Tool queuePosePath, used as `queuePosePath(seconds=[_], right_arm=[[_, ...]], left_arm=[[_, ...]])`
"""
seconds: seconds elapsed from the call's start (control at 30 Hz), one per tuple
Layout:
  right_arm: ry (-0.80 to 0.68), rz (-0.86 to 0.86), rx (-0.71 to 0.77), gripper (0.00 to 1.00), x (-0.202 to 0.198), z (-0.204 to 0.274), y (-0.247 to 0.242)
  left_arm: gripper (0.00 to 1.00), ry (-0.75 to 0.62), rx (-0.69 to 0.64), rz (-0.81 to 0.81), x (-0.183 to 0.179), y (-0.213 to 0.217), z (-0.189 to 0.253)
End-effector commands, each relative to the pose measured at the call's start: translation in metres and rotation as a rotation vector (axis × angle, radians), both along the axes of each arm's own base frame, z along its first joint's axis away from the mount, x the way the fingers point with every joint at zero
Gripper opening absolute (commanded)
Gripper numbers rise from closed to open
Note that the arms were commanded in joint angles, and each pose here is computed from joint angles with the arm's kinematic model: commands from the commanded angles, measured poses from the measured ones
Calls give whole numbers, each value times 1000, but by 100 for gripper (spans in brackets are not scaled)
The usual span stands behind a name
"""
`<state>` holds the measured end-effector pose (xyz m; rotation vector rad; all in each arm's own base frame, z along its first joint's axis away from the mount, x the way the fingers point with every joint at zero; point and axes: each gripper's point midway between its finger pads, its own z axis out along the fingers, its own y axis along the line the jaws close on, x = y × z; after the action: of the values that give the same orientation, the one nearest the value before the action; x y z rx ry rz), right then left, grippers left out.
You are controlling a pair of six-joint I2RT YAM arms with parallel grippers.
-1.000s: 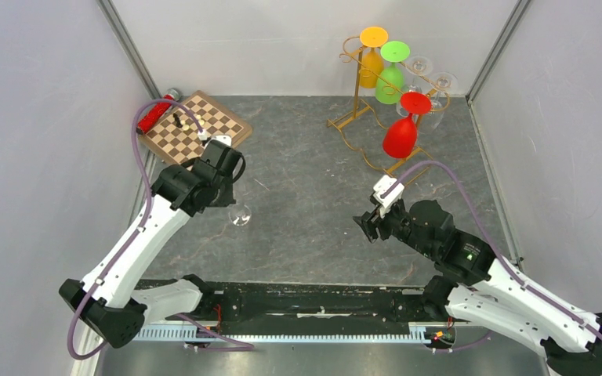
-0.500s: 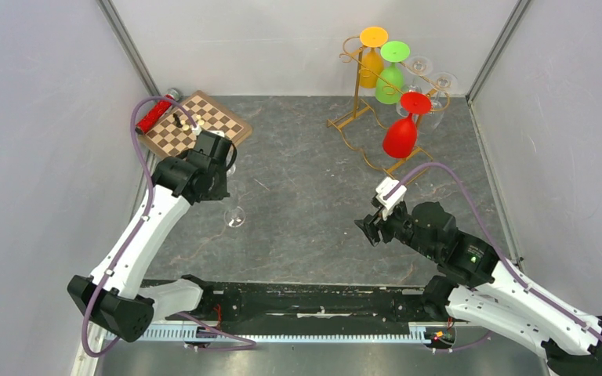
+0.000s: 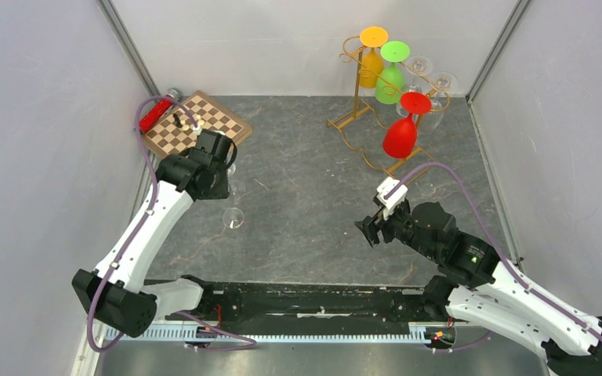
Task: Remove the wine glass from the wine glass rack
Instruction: Place the wine glass at the center of the board.
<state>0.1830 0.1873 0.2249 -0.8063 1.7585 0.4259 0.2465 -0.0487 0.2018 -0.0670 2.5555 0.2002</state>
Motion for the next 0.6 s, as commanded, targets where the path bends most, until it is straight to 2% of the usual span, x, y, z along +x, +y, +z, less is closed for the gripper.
queuePosePath(seconds=[0.0,0.2,0.4,0.57], right_arm=[[-34,-47,50,75,4,25,-5],[-36,-86,68,79,9,38,-8],[-26,-209,89,82,19,57,-20],[-78,-342,83,82,28,86,-46]], left_arm=[[42,-73,30,-10,8,8,26],[44,-110,31,-8,5,12,45],[45,-147,20,-14,2,13,63],[45,-194,-100,-75,-2,-6,78]])
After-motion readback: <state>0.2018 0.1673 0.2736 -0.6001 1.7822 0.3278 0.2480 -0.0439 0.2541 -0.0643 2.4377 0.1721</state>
